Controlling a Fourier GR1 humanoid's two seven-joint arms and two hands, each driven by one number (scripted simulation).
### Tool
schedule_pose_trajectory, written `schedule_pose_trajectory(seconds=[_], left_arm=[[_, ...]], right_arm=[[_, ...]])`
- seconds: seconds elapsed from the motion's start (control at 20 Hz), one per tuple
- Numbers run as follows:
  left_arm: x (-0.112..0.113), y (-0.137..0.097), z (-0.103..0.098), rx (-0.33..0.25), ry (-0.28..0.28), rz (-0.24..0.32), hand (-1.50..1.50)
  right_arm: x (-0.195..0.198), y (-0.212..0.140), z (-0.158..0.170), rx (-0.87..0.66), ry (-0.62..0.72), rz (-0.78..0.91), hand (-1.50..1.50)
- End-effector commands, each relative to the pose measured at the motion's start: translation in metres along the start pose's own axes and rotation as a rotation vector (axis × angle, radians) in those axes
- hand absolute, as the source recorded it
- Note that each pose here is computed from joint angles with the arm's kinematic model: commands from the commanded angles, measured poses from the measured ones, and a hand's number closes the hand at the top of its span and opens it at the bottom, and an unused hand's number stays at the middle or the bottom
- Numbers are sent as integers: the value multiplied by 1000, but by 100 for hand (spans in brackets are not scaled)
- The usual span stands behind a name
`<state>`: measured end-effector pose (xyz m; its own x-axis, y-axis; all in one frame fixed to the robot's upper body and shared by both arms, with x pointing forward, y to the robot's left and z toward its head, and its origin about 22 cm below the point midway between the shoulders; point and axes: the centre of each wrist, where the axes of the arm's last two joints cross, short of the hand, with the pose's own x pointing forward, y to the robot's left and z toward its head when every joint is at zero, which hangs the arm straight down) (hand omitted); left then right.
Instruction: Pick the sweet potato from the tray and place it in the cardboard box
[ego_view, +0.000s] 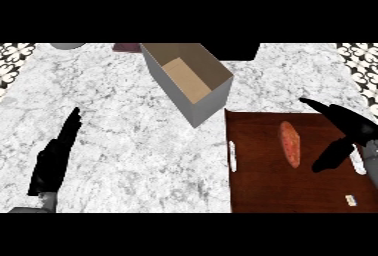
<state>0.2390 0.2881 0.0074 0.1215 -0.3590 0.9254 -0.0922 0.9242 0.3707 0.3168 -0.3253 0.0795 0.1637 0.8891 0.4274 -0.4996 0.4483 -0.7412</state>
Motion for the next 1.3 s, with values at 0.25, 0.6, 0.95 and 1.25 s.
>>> schedule_pose_trajectory(seconds=[0.25, 0.6, 0.95, 1.25], left_arm=[[2, -9, 12, 6, 6, -8, 0], [4, 0, -7, 4, -5, -9, 0], [26, 0, 4, 3, 0, 8, 0], [3, -5, -2, 5, -5, -5, 0]], right_arm=[[-12, 21, -2, 29, 75, 41, -150], [-21, 58, -17, 24, 61, 43, -150], [-1, 53, -19, 0, 63, 25, -150], [-18, 38, -19, 10, 62, -3, -150]])
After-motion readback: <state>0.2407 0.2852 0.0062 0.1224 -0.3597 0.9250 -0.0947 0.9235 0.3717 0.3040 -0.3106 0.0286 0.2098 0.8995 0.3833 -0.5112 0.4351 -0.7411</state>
